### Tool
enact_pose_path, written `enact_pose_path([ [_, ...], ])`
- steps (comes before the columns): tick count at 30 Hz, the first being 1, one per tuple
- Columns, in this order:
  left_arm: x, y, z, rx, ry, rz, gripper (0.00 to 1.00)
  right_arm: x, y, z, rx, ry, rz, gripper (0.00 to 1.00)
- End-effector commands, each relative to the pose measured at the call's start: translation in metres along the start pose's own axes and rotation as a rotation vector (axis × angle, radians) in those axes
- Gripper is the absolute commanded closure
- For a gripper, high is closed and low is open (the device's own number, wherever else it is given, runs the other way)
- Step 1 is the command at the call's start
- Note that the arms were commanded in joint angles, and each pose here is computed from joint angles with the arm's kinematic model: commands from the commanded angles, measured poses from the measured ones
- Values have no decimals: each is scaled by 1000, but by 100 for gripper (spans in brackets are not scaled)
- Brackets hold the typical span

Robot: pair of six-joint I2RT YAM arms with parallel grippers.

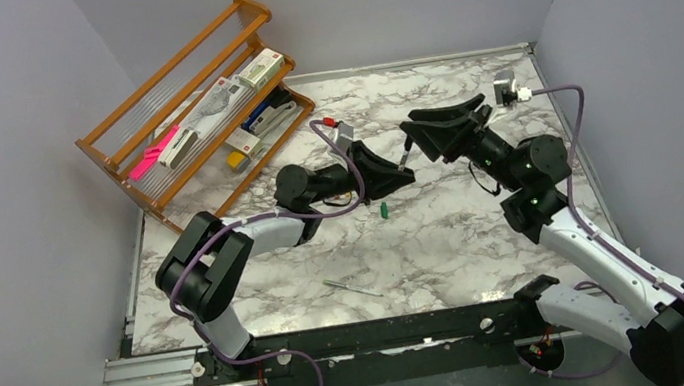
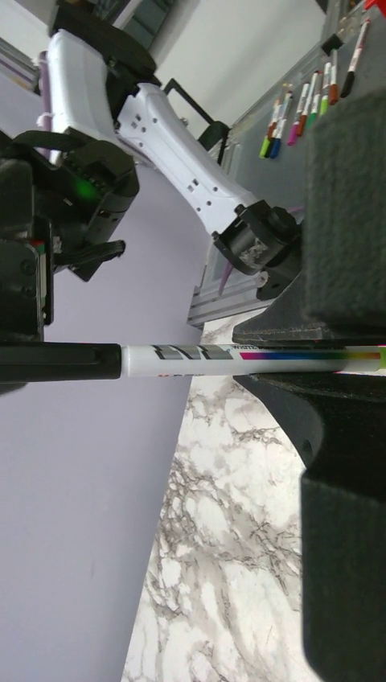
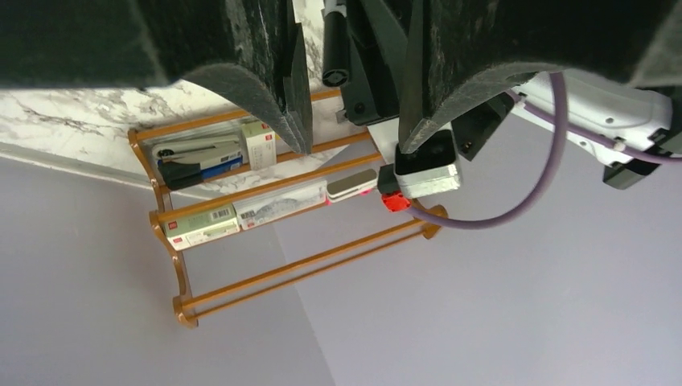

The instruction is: Insert the pens into the pen caps

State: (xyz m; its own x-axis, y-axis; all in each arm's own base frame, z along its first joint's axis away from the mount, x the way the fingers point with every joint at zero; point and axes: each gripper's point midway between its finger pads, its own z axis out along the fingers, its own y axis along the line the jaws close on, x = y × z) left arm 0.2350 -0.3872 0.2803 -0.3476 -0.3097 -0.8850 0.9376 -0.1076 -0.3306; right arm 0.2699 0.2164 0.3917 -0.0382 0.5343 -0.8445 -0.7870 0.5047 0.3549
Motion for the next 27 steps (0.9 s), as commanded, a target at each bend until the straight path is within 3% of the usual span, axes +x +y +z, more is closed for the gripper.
enact_pose_path([
  [1,-15,-19,2,77,12,90,100,16,-3,6,-16,83,-5,58],
  [6,-15,-16,2,54,17,97,100,26,-2,8,-45,114,26,66],
  [7,-15,-16,2,52,18,98,100,28,-2,8,-45,117,31,72],
  [9,-15,-15,2,49,18,97,100,30,-3,6,-41,120,41,94],
  [10,-15,-15,2,50,18,98,100,32,-3,5,-41,121,44,99],
  [17,-28,-16,9,58,-4,112,100,57,-7,-5,-40,197,80,99],
  [27,-76,-32,31,136,-66,207,100,111,-9,-35,-47,328,216,99],
])
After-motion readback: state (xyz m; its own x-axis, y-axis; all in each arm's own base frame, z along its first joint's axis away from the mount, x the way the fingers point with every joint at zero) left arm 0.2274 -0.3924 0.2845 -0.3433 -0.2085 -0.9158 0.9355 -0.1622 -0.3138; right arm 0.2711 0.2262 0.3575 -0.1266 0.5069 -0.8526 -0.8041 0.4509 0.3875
